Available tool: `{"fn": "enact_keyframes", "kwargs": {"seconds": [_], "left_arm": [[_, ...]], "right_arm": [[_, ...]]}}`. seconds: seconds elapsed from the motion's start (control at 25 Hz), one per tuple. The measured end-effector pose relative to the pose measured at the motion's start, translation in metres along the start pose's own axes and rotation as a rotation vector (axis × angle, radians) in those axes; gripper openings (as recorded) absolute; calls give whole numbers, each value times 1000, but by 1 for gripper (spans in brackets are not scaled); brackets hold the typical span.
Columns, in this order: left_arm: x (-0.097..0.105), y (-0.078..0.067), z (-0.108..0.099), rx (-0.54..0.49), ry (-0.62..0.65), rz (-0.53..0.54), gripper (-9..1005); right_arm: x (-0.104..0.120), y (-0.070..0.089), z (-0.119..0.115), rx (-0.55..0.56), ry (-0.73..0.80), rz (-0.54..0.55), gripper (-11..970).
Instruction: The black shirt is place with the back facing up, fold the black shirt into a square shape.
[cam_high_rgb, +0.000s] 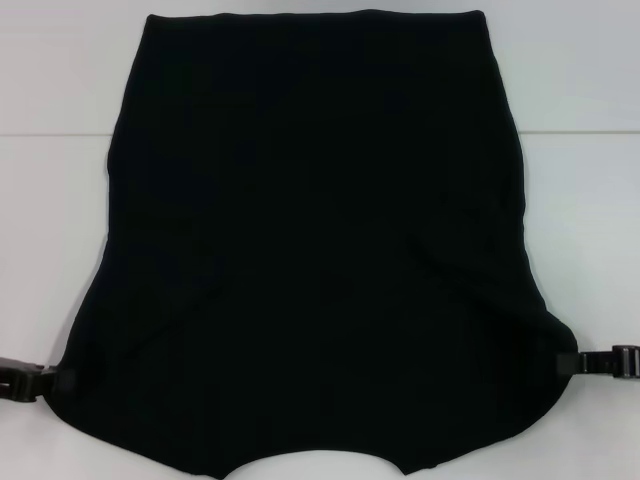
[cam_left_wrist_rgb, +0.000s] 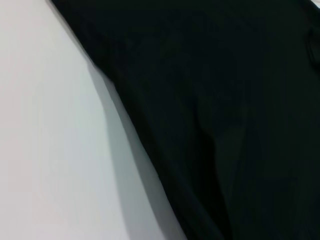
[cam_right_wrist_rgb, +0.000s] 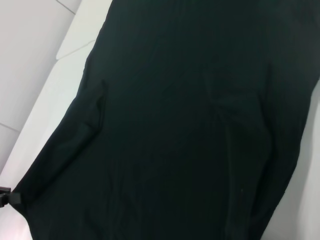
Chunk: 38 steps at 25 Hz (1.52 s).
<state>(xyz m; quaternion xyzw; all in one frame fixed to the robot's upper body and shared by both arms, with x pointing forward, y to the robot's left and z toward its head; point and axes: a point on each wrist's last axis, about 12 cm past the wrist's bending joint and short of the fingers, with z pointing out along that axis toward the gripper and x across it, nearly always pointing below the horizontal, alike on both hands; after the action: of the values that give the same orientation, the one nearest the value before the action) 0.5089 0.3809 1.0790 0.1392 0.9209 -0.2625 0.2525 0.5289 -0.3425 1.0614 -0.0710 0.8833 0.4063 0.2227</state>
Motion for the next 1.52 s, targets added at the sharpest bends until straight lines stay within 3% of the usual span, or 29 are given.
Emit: {"fn": "enact_keyframes", "kwargs": {"seconds": [0.08,0.4,0.88,1.08,1.24,1.52], "left_arm": [[0,0,0,1,-1,-8,28],[5,-3,-6,42,1,-59,19],[40,-17,-28,206,44,-109,15],[46,-22,-32,248,62,-116,15],[33,-23,-28,263,35,-96,15],[-31,-21,-17,278,-105,-70,16]], "right_arm": [[2,-1,-1,1,0,0,30],[26,-7,-18,-29,3,-19,31],[70,-13,-56,-78,27,-56,30],[78,-10,-60,-113,82,-50,30],[66,-6,-57,-127,72,-76,30],[9,4,-47,-147,-84,-159,31]]}}
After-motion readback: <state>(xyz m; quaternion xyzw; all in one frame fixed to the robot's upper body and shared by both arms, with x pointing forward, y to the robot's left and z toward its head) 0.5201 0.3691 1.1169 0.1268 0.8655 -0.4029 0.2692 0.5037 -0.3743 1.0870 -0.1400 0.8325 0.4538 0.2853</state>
